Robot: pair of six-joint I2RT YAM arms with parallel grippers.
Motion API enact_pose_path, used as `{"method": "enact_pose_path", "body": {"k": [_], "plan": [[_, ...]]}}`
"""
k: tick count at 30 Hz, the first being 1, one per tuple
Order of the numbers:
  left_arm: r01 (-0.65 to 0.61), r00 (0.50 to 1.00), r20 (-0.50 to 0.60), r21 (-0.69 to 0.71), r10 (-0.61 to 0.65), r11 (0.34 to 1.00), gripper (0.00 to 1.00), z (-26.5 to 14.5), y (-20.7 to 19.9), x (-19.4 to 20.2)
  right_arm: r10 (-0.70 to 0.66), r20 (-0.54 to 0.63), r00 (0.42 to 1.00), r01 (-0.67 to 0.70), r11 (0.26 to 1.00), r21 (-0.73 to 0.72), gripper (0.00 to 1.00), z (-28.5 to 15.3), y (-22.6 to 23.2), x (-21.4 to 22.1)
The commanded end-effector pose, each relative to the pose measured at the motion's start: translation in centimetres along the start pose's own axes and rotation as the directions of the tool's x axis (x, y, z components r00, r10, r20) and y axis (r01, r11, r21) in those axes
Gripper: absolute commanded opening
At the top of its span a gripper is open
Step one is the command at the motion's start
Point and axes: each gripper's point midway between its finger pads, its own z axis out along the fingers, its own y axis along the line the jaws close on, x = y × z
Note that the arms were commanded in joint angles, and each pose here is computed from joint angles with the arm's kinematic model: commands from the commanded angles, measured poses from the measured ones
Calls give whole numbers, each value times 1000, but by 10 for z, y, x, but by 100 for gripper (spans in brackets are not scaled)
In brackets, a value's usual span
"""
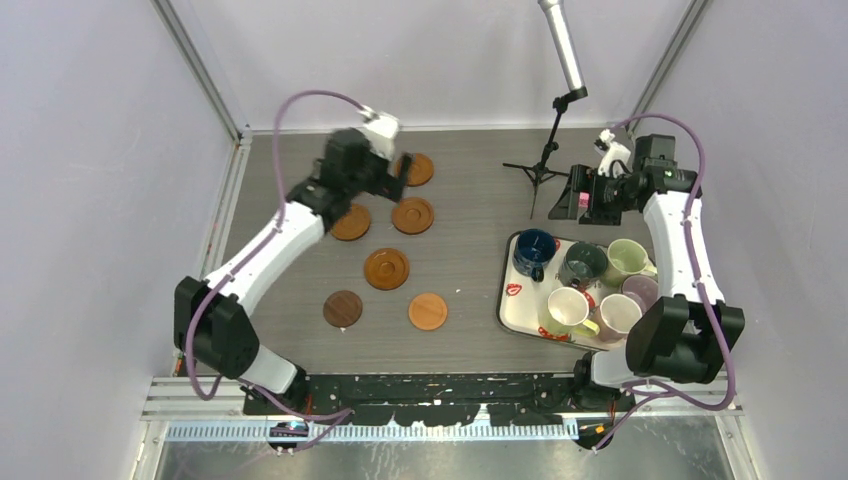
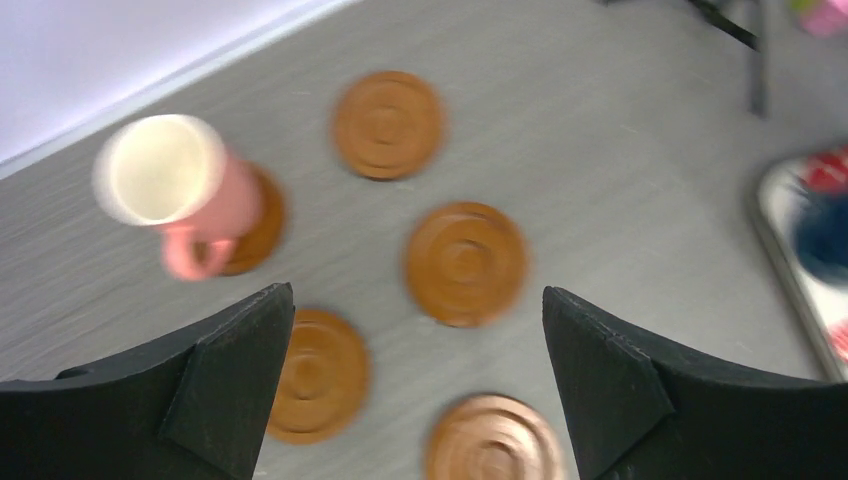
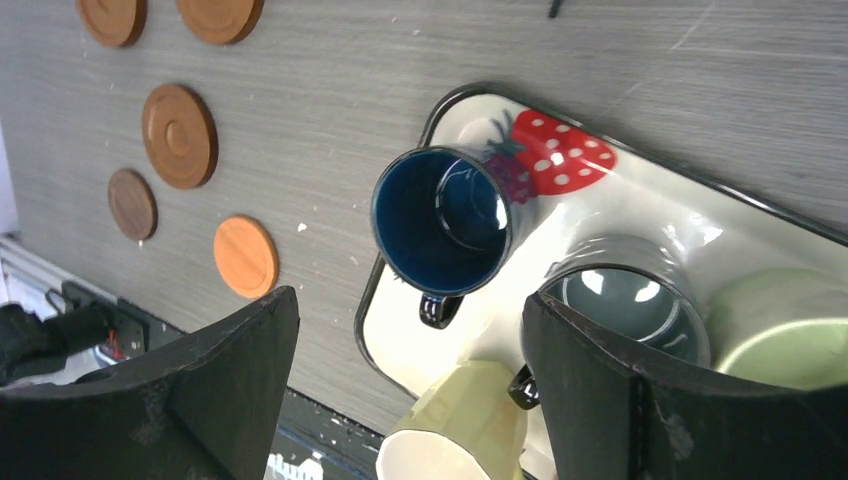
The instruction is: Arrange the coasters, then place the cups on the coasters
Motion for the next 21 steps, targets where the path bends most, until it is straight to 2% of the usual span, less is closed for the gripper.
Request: {"method": "enact_pose_path", "body": {"k": [1, 3, 7, 14, 21], "plan": [[-57, 997, -44, 64, 60, 996, 97, -12, -85, 19, 44, 125, 991, -54, 995, 81, 87, -27, -14, -37], [-84, 995, -51, 115, 90, 990, 98, -16, -132, 21, 90, 150, 985, -101, 993, 67, 88, -33, -22, -42], [-126, 987, -81, 117, 136, 985, 100, -16, -196, 31, 125, 166, 978, -138, 988, 70, 88, -36, -36, -40], [-182, 978, -81, 113, 191, 977, 100, -22, -291, 47, 146, 155, 977, -156, 986, 54, 88, -30, -42, -30], [-50, 989, -130, 184, 74, 982, 100, -14, -347, 60, 147, 152, 977, -153, 988, 28, 88, -28, -37, -25]]}}
